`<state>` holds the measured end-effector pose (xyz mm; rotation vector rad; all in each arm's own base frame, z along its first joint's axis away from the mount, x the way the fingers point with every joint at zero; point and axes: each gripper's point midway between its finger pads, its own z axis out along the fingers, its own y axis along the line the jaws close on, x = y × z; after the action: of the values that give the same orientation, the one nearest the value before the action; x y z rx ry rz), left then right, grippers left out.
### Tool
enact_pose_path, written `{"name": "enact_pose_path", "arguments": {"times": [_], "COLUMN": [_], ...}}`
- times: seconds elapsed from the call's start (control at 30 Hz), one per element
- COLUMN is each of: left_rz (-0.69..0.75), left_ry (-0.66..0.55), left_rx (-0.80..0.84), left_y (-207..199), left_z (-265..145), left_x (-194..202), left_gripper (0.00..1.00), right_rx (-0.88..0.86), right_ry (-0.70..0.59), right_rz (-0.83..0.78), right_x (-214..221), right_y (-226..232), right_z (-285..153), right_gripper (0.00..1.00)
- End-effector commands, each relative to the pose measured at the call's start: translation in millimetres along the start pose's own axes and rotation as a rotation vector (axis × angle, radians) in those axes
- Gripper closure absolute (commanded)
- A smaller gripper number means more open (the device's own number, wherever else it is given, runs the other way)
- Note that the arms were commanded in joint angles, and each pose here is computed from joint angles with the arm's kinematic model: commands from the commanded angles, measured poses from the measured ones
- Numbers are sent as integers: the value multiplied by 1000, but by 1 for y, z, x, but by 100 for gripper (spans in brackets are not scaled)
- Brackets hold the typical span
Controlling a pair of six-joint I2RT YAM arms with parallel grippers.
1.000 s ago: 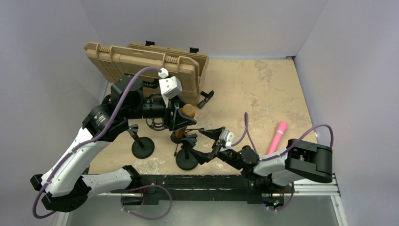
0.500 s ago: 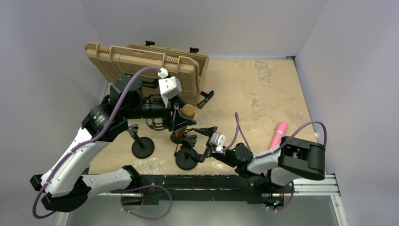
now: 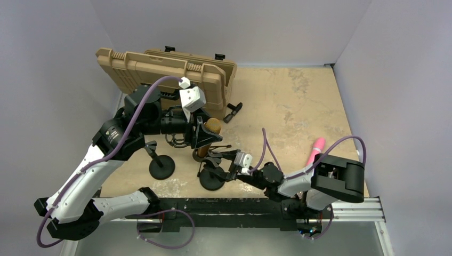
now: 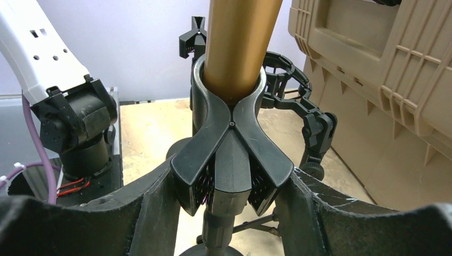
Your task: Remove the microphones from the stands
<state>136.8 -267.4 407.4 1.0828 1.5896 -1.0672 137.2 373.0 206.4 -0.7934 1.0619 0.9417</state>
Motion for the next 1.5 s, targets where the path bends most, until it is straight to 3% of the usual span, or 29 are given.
{"name": "enact_pose_path", "arguments": {"times": [0.0, 0.17, 0.33, 0.37, 0.4, 0.43, 0.47, 0.5, 0.67, 0.87, 1.13, 1.47], "left_rz": [49, 50, 48, 47, 46, 46, 46, 45, 46, 48, 48, 47], "left_ry": [-60, -62, -60, -56, -55, -52, -50, -48, -44, -43, -43, -42], "left_rx": [-4, -2, -4, -3, -3, -5, -7, -8, -8, -8, -11, -7], "left_y": [-2, -2, -2, -1, -1, -1, 0, 0, 1, 1, 1, 1], "left_z": [-5, -5, -5, -4, -4, -3, -3, -3, -2, -2, -3, -2], "left_x": [-17, -20, -20, -19, -18, -17, -17, -16, -14, -14, -15, -16], "left_gripper": [100, 100, 100, 100, 100, 100, 100, 100, 100, 100, 100, 100], "right_rx": [92, 76, 49, 50, 63, 68, 76, 83, 83, 85, 98, 77], "right_ry": [-603, -582, -564, -555, -555, -569, -580, -590, -594, -572, -537, -521], "right_rz": [11, 6, 6, 10, 23, 39, 50, 55, 57, 59, 73, 67], "right_x": [-153, -146, -138, -137, -139, -144, -148, -151, -157, -151, -142, -142], "right_y": [-22, -19, -14, -14, -16, -18, -20, -21, -22, -22, -25, -21], "right_z": [-17, -12, -9, -7, -6, -9, -12, -15, -19, -20, -24, -19], "right_gripper": [67, 100, 100, 84, 56, 15, 3, 1, 1, 11, 10, 27]}}
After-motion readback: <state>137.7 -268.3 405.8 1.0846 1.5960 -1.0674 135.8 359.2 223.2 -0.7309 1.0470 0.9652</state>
